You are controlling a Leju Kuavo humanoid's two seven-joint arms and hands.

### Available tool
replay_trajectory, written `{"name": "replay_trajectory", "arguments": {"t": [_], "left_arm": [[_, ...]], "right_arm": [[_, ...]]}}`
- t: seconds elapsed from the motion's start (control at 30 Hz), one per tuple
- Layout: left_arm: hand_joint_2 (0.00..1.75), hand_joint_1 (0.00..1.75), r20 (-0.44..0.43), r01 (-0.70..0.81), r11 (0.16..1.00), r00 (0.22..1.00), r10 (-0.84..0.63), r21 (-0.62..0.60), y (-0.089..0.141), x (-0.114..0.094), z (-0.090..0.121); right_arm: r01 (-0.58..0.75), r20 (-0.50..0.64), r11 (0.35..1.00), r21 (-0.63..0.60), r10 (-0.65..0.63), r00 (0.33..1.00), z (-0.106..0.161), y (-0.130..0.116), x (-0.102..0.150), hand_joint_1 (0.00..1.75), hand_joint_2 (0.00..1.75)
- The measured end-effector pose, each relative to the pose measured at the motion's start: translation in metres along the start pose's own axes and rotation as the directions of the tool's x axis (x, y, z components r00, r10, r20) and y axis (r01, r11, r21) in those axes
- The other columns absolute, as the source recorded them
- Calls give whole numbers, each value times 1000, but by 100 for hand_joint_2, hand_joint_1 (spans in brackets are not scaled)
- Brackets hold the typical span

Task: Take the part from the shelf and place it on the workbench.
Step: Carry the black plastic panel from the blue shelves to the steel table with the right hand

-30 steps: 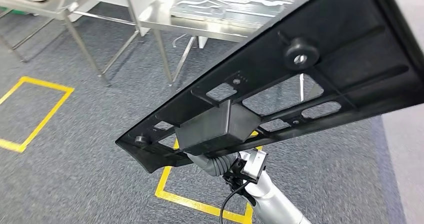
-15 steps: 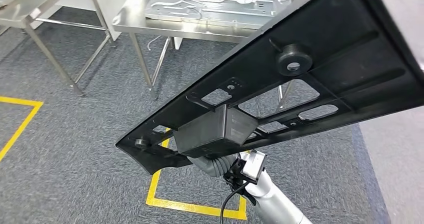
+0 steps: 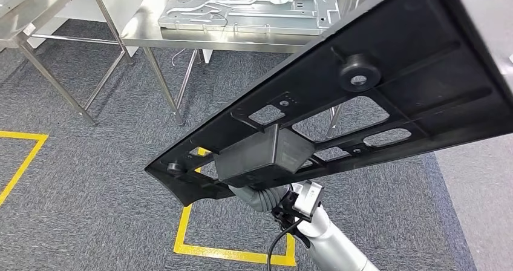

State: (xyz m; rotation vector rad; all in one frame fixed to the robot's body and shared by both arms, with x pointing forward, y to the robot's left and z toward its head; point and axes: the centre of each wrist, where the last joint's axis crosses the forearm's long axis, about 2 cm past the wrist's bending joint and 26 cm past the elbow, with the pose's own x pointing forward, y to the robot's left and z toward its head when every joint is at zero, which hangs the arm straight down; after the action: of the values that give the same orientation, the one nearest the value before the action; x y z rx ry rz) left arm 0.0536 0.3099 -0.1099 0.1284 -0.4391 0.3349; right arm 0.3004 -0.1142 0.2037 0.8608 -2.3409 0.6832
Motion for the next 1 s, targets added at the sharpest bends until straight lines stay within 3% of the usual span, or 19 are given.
{"name": "replay_trajectory", "arguments": {"t": [1.0], "left_arm": [[0, 0, 6, 9, 1000, 1000, -9, 2, 1, 2, -1]], "right_arm": [[1, 0, 1000, 1, -1, 1000, -2, 0, -1, 175, 175]]}}
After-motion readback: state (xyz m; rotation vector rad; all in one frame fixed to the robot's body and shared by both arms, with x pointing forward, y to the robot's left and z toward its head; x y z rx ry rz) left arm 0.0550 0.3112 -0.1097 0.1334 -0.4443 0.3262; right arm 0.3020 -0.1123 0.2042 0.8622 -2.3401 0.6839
